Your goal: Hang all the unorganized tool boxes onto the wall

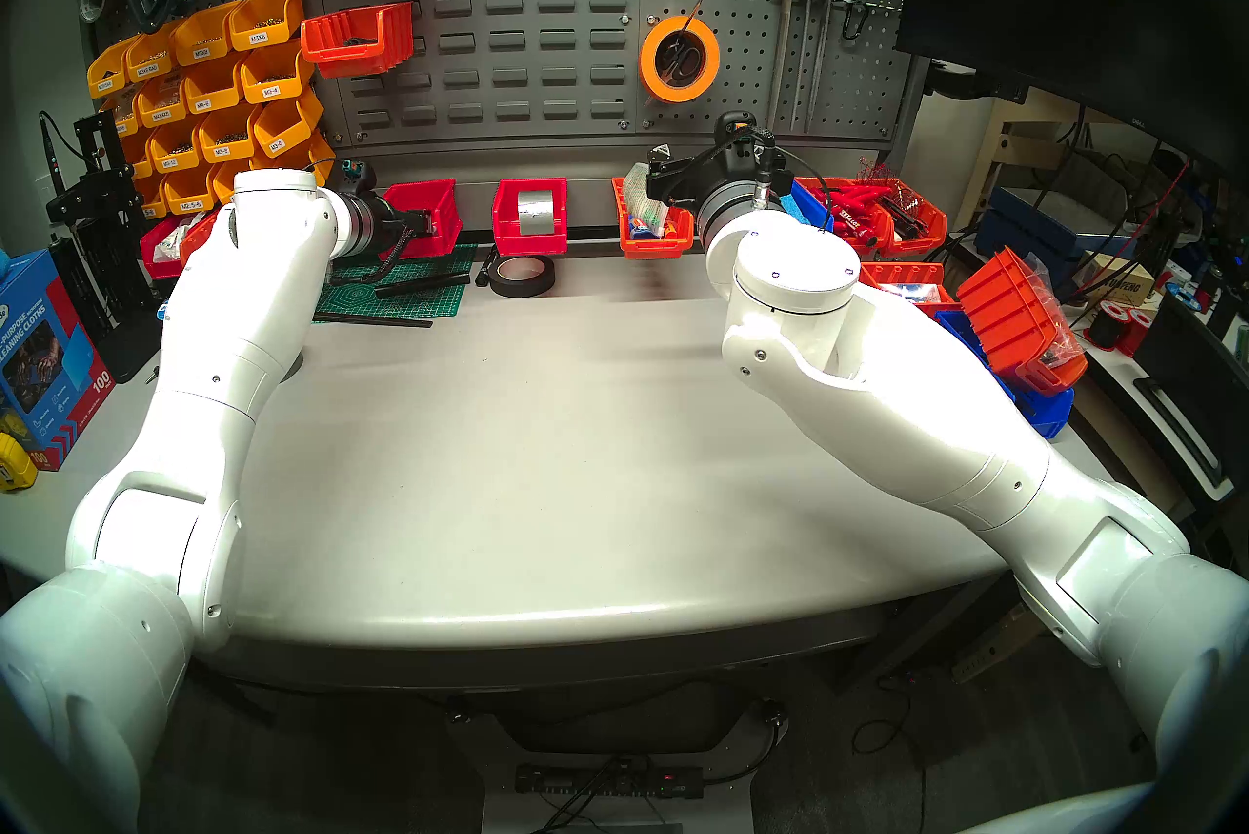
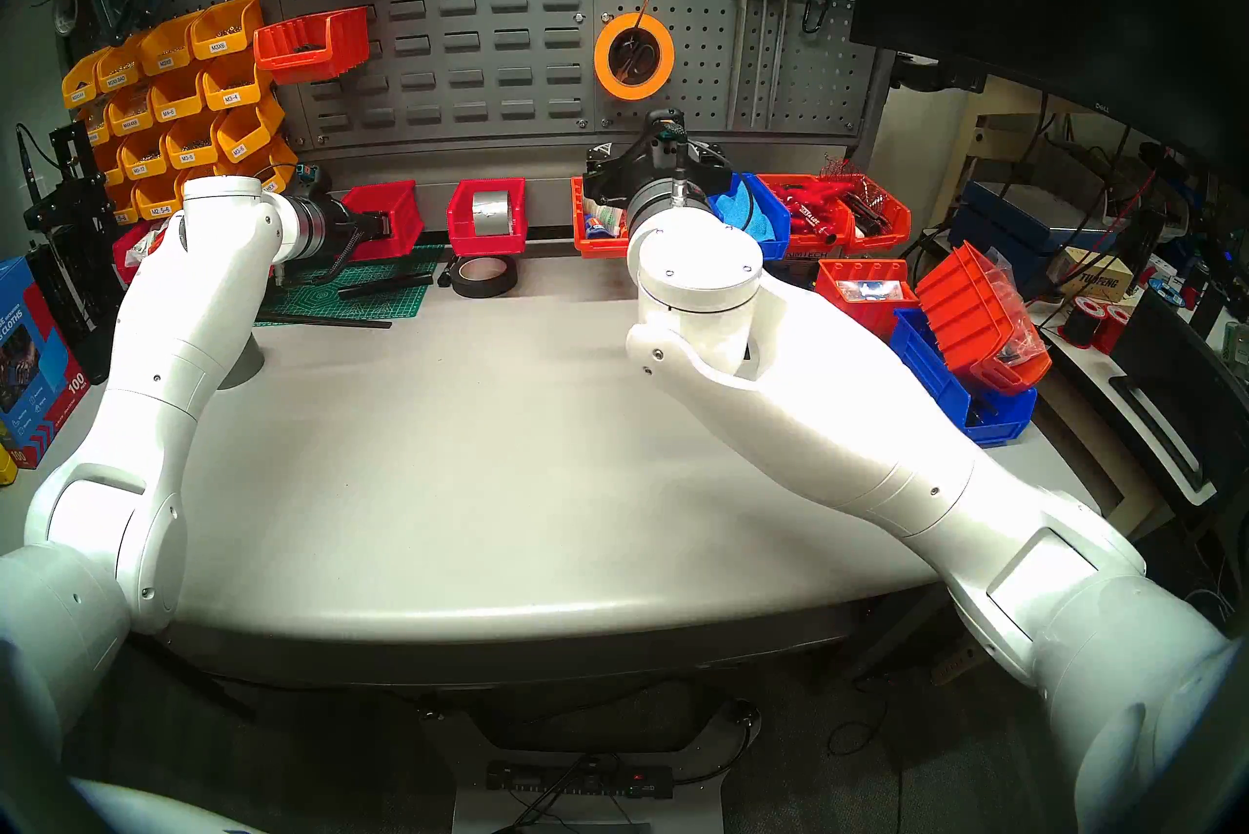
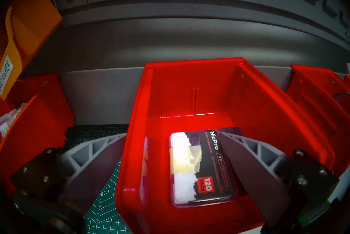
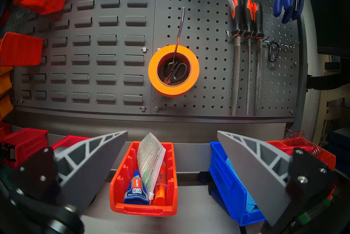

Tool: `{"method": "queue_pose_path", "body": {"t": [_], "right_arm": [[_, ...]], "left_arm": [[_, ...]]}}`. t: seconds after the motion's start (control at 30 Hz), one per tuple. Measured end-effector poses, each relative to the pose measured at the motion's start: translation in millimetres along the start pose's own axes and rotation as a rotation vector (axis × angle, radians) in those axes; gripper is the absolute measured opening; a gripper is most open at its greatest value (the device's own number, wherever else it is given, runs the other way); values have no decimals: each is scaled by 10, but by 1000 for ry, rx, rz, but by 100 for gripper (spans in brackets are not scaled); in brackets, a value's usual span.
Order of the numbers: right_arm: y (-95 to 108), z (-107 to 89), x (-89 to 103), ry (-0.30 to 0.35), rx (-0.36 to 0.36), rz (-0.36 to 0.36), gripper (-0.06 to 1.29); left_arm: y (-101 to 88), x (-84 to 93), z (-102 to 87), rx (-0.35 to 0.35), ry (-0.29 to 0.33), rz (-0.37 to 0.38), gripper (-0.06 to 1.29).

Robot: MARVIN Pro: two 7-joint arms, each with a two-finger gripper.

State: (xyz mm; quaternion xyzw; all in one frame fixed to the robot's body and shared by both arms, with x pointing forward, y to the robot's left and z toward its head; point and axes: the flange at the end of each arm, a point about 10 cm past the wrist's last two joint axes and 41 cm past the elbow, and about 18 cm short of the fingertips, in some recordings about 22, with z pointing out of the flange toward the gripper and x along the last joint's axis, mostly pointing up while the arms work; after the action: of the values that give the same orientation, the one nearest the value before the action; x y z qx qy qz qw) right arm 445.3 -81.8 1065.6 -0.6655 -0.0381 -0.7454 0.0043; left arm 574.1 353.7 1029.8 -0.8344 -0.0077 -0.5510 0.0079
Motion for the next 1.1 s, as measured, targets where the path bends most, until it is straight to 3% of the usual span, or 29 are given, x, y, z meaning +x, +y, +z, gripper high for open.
{"method": "queue_pose_path", "body": {"t": [0.33,0.7,1.1], "right_arm": [[0,0,0,0,0,0,123],[0,0,-1,0,0,0,123],[0,0,-1,0,0,0,123]], "left_arm": [[-67,136,-211,10,69,-18,122],[-66,473,-725,-78,188,-52,122],[-348,606,-1341,-62,280,-70,122]]}}
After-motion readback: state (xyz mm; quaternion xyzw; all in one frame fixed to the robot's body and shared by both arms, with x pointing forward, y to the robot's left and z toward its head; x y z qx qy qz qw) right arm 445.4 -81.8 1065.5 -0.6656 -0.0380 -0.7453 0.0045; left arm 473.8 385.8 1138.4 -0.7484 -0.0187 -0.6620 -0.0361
